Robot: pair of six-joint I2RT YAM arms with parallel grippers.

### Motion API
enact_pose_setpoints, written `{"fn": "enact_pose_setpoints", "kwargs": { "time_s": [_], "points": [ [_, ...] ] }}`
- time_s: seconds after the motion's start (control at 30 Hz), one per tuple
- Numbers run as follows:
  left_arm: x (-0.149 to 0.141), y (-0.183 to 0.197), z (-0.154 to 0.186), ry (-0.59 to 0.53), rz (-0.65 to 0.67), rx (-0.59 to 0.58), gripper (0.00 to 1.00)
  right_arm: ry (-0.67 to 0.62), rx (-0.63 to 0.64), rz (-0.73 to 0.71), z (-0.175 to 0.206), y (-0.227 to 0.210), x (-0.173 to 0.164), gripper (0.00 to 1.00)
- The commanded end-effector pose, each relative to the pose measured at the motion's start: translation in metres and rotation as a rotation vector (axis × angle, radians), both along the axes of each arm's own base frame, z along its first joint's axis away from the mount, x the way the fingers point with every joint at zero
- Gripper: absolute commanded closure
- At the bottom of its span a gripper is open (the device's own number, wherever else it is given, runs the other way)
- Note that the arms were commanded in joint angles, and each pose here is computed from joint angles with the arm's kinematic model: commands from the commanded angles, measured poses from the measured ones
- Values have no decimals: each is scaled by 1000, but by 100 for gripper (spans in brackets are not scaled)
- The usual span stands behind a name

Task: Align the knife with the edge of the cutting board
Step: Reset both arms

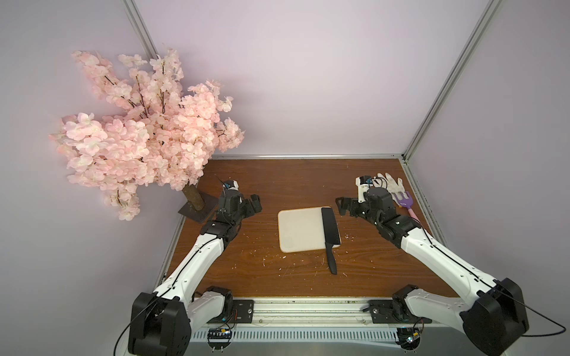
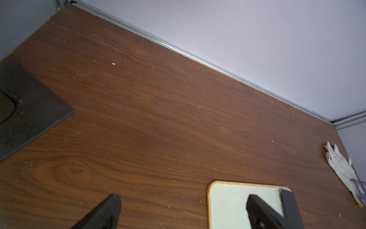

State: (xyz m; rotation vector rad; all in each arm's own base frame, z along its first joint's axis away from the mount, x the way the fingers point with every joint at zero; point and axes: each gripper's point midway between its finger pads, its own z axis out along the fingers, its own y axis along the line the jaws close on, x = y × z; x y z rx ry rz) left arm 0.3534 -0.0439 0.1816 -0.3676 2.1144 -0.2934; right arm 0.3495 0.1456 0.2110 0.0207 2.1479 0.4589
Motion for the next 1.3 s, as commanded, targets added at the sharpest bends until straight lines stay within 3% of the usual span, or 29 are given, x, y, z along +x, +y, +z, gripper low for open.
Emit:
{"fn": "enact_pose_setpoints", "kwargs": {
  "time_s": [0.0,0.17,0.4,0.57,0.93,1.27],
  "points": [
    [8,18,8,-69,37,-12,0,-73,40,-5,28,-11,18,1],
    [15,45,6,-80,126,0,0,-95,6,-124,25,-49,37,1],
    [30,57,12,-88,178,43,0,-271,-68,-310,52,-98,45,1],
    [39,64,18,-95,208,80,0,-286,-80,-381,58,-124,57,1],
    [51,83,2,-91,294,166,0,-304,-141,-568,7,-182,50,1],
    [36,95,-16,-274,337,299,0,-305,-210,-631,-34,-201,34,1]
  ]
}}
